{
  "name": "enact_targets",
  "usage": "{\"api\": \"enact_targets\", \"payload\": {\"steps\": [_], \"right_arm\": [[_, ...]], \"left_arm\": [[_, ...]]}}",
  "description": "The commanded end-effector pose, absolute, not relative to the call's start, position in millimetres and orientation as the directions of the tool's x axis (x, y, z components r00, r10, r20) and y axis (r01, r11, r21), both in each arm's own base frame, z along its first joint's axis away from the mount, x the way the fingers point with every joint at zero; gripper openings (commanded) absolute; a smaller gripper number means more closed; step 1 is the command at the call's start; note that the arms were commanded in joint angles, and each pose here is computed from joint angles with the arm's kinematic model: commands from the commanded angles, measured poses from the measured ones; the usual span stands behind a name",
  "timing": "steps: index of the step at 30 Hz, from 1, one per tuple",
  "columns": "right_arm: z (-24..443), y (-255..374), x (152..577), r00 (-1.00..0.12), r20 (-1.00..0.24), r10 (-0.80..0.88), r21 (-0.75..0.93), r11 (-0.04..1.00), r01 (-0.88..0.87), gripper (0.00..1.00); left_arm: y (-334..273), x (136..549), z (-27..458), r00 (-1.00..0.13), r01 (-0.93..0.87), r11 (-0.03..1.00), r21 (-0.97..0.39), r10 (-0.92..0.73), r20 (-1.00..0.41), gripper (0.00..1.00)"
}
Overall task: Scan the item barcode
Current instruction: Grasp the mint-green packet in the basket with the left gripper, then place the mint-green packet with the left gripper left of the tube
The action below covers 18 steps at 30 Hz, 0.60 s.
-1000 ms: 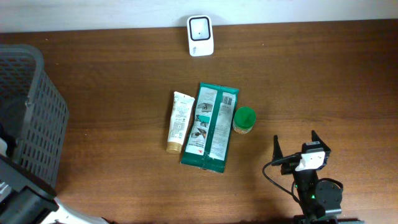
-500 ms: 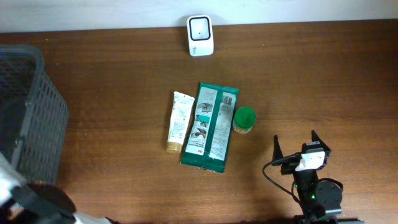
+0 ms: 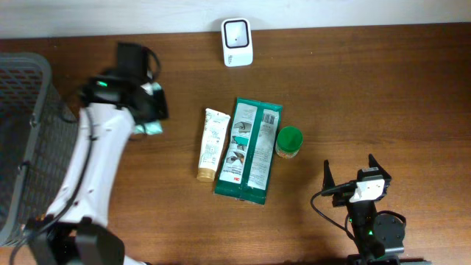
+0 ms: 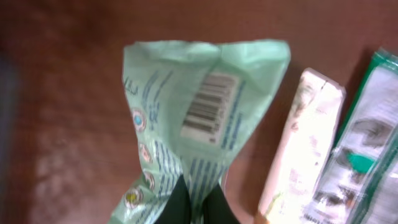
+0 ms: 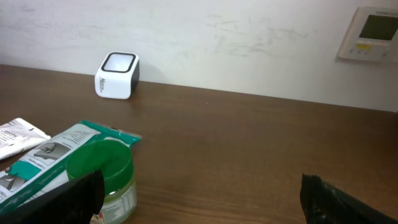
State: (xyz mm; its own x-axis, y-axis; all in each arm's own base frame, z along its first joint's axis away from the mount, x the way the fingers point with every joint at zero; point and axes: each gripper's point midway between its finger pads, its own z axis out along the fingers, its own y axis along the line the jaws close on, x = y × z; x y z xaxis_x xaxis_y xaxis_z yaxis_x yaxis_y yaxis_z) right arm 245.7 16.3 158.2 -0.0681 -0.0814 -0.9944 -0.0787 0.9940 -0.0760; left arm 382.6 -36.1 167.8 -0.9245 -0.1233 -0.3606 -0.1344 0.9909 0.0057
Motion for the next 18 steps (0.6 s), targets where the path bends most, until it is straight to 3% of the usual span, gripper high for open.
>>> {"api": "enact_targets", "payload": {"steps": [1, 4, 9, 10, 11, 15, 18], "right_arm": [[155, 17, 246, -0.074, -0.994, -0.074, -0.069, 0.995, -0.078, 0.98], [155, 17, 246, -0.074, -0.994, -0.074, -0.069, 0.995, -0.079, 0.98], [155, 17, 246, -0.074, -0.994, -0.074, -0.069, 0.995, -0.079, 0.98], [155, 17, 246, -0.074, -0.994, -0.074, -0.069, 0.995, -0.079, 0.98], [155, 17, 246, -0.074, -0.994, -0.075, -0.069, 0.995, -0.079, 0.98], [155, 17, 246, -0.074, -0.994, -0.074, -0.069, 0.995, -0.079, 0.98], [155, 17, 246, -0.074, -0.994, -0.074, -0.069, 0.995, -0.079, 0.98]], "left_arm": [[-53, 364, 105, -0.959, -0.047, 0.998, 0.047, -0.032, -0.283, 0.0], [-72, 353, 62, -0.948, 0.116, 0.99, 0.075, 0.132, -0.288, 0.0], [-89, 346, 36, -0.928, 0.178, 0.982, 0.066, 0.19, -0.321, 0.0], [-90, 347, 36, -0.926, 0.18, 0.982, 0.065, 0.191, -0.325, 0.05], [-90, 350, 37, -0.922, 0.178, 0.982, 0.064, 0.189, -0.337, 0.18], [-97, 378, 71, -0.895, 0.157, 0.987, 0.048, 0.162, -0.415, 0.43], [-92, 419, 165, -0.837, 0.108, 0.994, 0.026, 0.105, -0.536, 0.52]]}}
